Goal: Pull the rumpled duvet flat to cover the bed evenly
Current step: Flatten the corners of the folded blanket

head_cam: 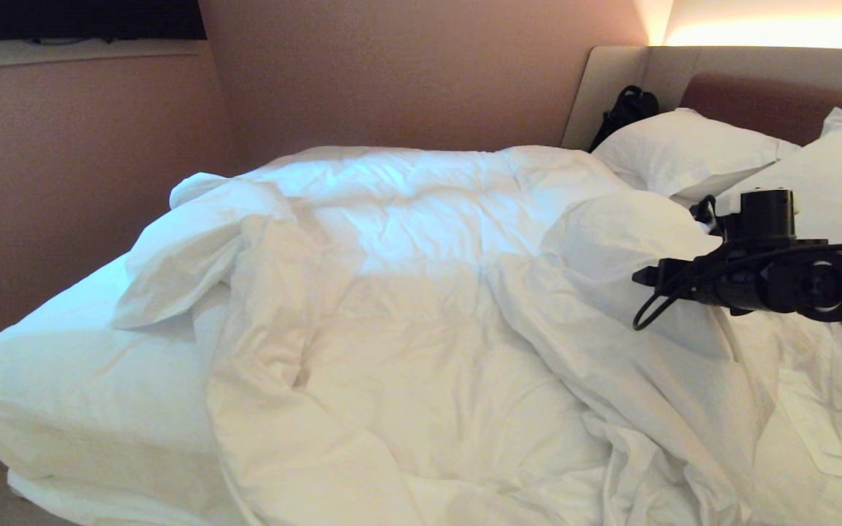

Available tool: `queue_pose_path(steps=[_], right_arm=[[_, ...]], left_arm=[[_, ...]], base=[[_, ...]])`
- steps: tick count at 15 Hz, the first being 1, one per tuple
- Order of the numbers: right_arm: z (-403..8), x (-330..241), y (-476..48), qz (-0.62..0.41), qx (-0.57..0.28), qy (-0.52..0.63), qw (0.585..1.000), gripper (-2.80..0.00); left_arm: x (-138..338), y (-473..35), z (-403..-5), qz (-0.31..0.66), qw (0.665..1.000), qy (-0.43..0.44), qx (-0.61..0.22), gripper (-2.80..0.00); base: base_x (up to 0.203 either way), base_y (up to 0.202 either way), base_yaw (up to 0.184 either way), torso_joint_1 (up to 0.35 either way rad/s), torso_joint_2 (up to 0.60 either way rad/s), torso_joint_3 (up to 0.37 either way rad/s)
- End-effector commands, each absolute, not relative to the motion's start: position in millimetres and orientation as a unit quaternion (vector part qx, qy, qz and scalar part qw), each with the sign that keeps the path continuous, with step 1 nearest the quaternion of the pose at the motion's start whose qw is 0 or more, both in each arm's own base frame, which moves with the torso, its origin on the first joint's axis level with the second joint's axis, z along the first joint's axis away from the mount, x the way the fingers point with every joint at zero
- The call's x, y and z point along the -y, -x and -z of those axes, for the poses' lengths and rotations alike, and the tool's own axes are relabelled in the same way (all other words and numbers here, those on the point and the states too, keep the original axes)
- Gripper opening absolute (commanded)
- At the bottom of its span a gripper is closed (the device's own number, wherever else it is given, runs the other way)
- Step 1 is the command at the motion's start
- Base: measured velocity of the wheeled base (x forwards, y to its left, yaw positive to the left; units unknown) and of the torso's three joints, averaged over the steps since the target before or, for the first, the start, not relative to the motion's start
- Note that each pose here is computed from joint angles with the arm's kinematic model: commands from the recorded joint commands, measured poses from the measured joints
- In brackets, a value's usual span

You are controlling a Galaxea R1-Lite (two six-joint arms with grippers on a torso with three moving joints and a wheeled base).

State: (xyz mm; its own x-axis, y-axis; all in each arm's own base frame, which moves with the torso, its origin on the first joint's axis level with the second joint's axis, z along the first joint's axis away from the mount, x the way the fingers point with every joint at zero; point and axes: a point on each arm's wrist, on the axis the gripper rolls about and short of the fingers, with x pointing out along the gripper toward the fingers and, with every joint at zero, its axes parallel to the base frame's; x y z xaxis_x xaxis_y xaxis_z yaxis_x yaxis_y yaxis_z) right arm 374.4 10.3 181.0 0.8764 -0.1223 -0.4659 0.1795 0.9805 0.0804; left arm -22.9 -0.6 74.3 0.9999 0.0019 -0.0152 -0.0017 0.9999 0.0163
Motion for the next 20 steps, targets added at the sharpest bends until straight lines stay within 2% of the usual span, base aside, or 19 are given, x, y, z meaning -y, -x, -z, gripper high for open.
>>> queue_pose_path(steps=[1, 20], right_arm=[[-177, -10, -377, 0.087, -0.24, -0.055, 0.965, 0.0], [-164, -10, -384, 0.089, -0.256, -0.053, 0.961, 0.0]], left_arm=[[1, 23, -74, -0.001, 1.0, -0.008, -0.008, -2.8], [1, 23, -74, -0.001, 1.0, -0.008, -0.008, -2.8]], base=[[0.0, 0.0, 0.0, 0.0, 0.0, 0.0], [0.0, 0.0, 0.0, 0.0, 0.0, 0.0]])
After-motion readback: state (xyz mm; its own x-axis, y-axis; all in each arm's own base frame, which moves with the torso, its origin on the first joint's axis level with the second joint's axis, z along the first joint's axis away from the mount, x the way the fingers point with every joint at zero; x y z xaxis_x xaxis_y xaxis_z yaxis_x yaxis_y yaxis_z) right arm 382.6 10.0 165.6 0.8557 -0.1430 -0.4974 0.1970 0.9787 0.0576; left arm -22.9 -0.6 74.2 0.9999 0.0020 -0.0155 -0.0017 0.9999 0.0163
